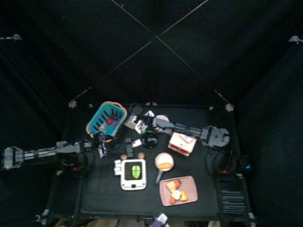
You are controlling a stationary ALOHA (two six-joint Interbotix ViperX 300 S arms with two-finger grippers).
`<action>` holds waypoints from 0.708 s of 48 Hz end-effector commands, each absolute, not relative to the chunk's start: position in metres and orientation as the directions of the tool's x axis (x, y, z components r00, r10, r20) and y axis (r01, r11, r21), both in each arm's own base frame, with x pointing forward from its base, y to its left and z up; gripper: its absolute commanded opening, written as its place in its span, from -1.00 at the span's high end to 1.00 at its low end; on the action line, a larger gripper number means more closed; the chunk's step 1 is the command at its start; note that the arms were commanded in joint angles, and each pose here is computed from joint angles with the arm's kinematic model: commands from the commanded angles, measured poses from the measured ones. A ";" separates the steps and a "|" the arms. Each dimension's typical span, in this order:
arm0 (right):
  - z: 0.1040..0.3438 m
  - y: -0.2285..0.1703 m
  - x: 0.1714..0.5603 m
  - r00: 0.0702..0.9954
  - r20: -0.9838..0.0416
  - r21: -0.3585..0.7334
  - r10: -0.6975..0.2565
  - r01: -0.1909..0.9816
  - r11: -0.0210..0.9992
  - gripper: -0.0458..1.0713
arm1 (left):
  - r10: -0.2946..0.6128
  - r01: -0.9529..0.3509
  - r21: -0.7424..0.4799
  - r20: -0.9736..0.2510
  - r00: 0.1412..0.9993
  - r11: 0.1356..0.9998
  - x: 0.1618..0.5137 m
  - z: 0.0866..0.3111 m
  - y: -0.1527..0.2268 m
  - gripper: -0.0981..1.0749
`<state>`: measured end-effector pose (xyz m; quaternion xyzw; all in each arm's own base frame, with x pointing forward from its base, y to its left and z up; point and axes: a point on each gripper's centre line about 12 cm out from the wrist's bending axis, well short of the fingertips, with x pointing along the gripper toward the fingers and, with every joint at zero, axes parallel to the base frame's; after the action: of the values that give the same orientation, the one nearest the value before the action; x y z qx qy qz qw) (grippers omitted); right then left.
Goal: Pull out cleaver
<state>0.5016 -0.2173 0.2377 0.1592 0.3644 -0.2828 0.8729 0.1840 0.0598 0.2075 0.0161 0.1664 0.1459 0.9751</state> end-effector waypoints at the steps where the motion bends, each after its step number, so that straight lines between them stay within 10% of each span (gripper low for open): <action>1: 0.257 -0.218 0.499 0.602 -0.699 0.088 -0.387 0.608 0.789 0.13 | 0.292 -0.280 0.083 -0.308 0.905 0.956 0.186 0.212 0.061 -0.61; 34: 0.321 -0.211 0.481 0.653 -0.619 0.067 -0.437 0.598 0.798 0.13 | 0.292 -0.281 0.082 -0.310 0.905 0.956 0.186 0.211 0.061 -0.61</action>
<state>0.4903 -0.2148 0.2758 0.1418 0.3422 -0.2876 0.8832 0.1841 0.0599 0.2079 0.0161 0.1664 0.1460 0.9751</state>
